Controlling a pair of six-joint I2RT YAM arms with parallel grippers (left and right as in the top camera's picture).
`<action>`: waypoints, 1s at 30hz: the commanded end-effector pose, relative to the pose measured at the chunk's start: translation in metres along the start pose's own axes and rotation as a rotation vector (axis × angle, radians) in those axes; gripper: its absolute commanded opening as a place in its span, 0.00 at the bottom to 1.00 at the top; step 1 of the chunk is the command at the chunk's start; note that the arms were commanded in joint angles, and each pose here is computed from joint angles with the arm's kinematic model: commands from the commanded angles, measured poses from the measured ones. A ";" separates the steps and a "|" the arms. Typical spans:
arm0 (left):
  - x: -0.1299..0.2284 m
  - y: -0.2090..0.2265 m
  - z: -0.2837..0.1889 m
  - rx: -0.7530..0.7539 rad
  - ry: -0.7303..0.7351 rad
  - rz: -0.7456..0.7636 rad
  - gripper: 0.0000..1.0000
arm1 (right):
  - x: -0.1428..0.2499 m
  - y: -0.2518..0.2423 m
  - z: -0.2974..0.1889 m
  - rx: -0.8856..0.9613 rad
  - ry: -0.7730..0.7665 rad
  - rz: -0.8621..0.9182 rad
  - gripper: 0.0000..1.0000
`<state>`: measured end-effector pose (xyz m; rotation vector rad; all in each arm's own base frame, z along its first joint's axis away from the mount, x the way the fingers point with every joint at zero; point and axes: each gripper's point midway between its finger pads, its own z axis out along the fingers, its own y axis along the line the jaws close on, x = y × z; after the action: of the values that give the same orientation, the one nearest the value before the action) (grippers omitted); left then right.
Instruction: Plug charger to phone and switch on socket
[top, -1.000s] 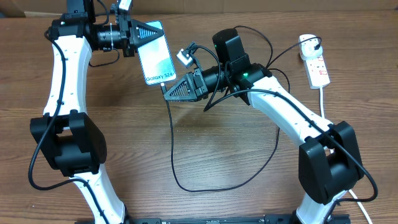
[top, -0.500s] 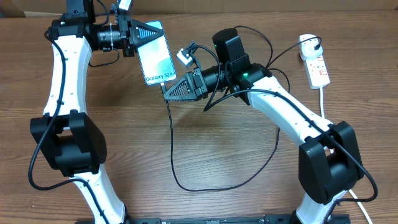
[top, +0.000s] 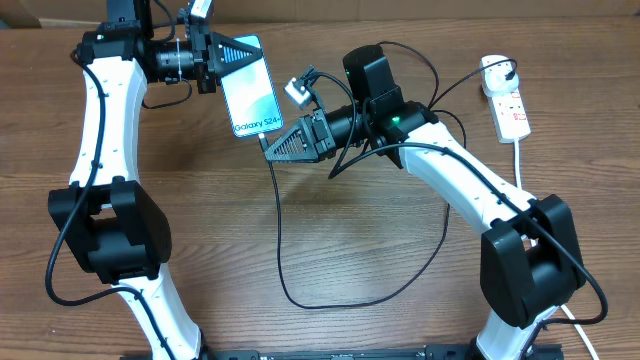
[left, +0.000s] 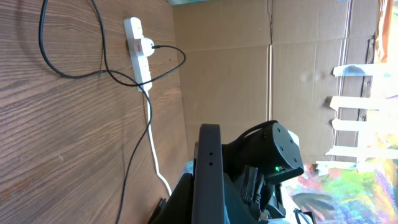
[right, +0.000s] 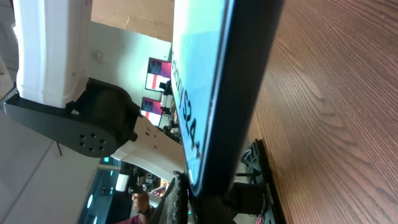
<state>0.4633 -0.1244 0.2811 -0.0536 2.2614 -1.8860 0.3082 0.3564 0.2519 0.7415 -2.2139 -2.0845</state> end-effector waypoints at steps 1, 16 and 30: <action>0.008 -0.023 0.003 0.057 0.026 0.053 0.04 | -0.006 -0.001 -0.009 0.015 -0.031 -0.014 0.04; 0.012 -0.024 0.014 0.050 0.047 0.070 0.04 | -0.009 0.002 -0.009 0.007 -0.034 -0.019 0.04; 0.012 -0.024 0.013 0.055 0.048 0.069 0.04 | -0.010 -0.006 -0.009 0.042 -0.053 0.022 0.04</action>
<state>0.4605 -0.1334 0.2809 -0.0084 2.2628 -1.8847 0.3066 0.3556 0.2556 0.7284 -2.1840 -2.0874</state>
